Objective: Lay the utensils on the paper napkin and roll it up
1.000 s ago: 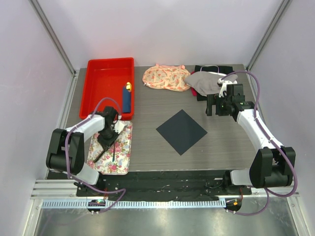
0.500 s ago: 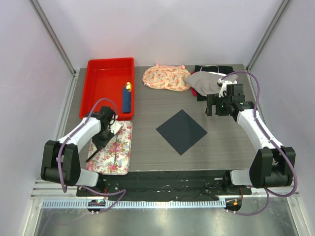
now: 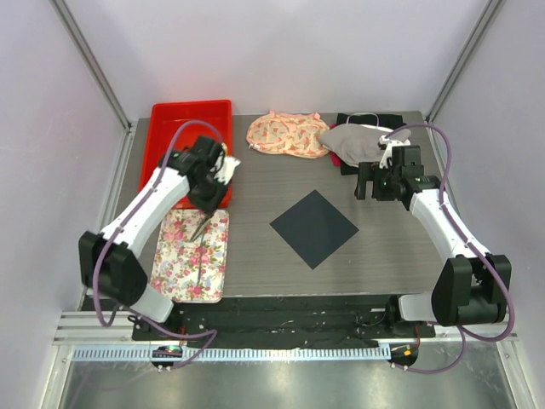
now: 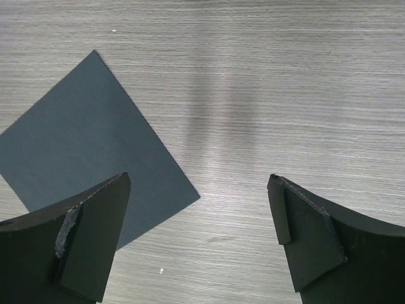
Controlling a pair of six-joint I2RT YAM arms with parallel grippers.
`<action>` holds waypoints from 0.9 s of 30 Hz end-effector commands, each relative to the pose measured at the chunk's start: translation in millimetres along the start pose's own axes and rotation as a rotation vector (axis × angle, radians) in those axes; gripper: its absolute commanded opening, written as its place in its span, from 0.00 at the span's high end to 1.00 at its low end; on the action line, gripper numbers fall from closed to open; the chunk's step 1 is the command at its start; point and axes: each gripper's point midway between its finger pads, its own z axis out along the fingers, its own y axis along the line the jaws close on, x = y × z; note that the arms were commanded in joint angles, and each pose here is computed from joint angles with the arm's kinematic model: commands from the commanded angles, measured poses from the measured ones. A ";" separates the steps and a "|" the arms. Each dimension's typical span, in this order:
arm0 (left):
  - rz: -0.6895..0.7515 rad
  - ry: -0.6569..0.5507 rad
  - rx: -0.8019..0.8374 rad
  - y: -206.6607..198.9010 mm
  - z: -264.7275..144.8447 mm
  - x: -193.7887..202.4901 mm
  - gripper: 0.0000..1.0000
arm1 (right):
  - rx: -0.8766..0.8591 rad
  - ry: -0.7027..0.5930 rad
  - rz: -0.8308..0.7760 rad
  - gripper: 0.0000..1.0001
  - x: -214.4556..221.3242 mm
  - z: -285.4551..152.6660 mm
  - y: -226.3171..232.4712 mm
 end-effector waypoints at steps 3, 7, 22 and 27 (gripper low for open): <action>-0.187 -0.094 0.036 -67.5 1.7 -82.3 1.00 | 0.013 -0.041 0.056 0.00 -17.0 -10.6 2.1; -0.229 -0.154 0.065 -110.0 16.0 -125.4 1.00 | 0.030 -0.018 0.044 0.00 -13.7 -10.4 -0.9; -0.563 -0.092 0.333 -226.4 95.7 -206.4 1.00 | 0.092 0.026 0.051 0.00 1.3 -6.0 -13.3; -0.594 -0.037 0.364 -240.2 117.9 -204.7 1.00 | 0.086 0.040 0.050 0.00 5.2 -3.0 -12.6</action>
